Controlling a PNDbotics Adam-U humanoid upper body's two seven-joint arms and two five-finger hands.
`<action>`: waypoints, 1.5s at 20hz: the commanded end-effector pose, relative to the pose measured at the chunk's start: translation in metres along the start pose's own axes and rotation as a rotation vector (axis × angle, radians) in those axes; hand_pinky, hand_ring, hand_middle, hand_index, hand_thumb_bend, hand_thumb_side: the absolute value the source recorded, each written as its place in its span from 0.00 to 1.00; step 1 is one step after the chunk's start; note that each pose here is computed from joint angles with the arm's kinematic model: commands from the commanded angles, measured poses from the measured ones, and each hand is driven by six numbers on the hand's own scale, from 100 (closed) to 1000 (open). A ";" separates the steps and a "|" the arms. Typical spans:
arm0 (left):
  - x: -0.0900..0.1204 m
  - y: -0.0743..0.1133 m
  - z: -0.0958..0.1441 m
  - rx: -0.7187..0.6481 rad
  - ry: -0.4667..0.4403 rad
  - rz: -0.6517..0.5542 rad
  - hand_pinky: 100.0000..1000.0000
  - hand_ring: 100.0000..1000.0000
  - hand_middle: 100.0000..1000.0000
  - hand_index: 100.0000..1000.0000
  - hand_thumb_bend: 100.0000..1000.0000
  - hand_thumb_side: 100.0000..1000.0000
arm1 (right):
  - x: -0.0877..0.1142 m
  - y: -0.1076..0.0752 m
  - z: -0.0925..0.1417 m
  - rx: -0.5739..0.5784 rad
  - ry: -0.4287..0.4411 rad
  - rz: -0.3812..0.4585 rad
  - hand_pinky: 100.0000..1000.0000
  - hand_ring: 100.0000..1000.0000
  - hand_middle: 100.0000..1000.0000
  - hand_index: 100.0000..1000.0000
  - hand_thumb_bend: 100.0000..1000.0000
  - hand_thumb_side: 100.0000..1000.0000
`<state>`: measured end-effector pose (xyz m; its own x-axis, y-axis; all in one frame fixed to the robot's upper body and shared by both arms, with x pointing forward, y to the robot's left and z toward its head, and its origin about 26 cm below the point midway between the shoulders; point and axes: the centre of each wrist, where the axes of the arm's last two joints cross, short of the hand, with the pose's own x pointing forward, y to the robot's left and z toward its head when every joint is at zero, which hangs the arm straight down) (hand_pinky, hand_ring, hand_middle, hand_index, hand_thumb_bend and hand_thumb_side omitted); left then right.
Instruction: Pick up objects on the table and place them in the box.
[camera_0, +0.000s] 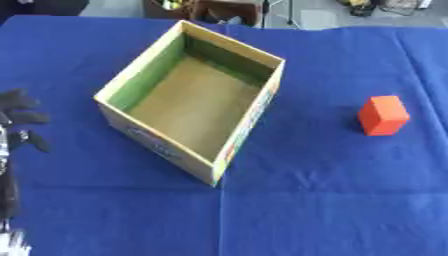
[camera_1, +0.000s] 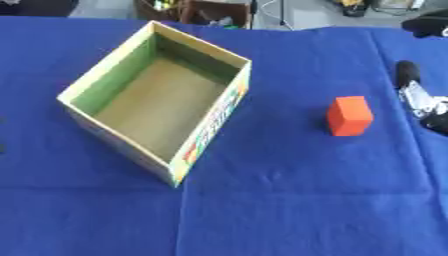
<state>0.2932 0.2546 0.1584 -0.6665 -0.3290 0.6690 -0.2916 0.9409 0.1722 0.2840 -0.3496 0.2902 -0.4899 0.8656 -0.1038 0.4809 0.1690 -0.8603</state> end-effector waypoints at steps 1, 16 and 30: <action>0.005 0.002 -0.002 -0.017 -0.025 -0.004 0.24 0.53 0.58 0.76 0.00 0.87 | 0.003 -0.026 -0.009 0.081 -0.045 0.149 0.79 0.80 0.80 0.88 0.00 0.75; 0.005 0.002 0.000 -0.030 -0.015 0.000 0.24 0.53 0.58 0.76 0.00 0.87 | -0.009 -0.042 -0.029 0.381 -0.113 0.289 0.82 0.86 0.87 0.95 0.10 1.00; 0.005 0.001 0.001 -0.042 -0.010 0.005 0.24 0.54 0.58 0.76 0.00 0.87 | -0.041 -0.032 -0.039 0.642 -0.072 0.299 0.87 0.91 0.89 1.00 0.38 0.76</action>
<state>0.2916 0.2521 0.1544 -0.6568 -0.3189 0.6833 -0.2632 0.9461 0.1886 0.3198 -0.3671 0.3296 -0.4856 0.7942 -0.3652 0.0931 -0.3684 -0.9250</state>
